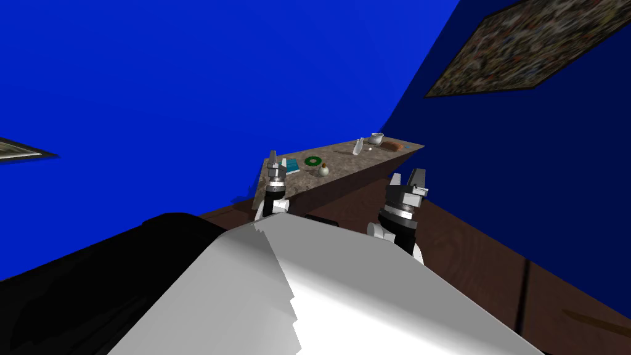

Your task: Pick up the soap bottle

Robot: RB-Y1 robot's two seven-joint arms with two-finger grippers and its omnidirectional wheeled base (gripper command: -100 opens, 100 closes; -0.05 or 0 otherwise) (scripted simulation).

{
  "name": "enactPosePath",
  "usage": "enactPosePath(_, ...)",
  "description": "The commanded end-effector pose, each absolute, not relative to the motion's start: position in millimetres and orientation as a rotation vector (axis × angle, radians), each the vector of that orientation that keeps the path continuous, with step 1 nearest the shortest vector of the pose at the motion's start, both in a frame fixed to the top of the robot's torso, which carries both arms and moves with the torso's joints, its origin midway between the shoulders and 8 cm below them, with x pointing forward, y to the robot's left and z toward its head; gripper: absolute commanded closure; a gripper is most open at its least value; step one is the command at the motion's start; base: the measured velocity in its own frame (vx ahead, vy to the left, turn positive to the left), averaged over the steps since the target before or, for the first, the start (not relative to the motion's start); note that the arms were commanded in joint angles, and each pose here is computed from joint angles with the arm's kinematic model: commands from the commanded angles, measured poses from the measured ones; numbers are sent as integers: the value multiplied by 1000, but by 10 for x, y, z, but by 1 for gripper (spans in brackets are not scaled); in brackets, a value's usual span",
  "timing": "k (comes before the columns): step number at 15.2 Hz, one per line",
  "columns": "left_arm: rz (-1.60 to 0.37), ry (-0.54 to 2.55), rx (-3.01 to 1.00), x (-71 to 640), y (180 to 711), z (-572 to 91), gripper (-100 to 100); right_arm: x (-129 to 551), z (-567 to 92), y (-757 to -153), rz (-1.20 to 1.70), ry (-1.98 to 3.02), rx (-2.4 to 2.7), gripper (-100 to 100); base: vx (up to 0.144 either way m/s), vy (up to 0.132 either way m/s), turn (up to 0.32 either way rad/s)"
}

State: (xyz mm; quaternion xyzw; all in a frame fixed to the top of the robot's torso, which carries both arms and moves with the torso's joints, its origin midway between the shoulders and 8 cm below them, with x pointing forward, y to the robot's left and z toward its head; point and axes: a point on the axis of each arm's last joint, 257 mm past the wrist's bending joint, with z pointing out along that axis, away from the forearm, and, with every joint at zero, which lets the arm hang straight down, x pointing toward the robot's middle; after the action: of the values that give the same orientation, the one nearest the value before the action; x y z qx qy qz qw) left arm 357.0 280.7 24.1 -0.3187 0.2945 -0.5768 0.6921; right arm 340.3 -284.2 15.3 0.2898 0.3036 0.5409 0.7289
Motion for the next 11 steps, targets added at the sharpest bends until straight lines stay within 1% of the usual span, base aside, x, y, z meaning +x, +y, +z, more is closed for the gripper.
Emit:
enactPosePath(1, -1299, 701, -697, 3606, 2770, 216, -100, 3403, 153, -2842, 1192, 669, 639, 0, 4, -6, -20)
enactPosePath(11, -1365, 868, -737, 3852, 2716, 10, -100, 3403, 153, -2842, 1192, 669, 639, 0, 14, -13, -34)
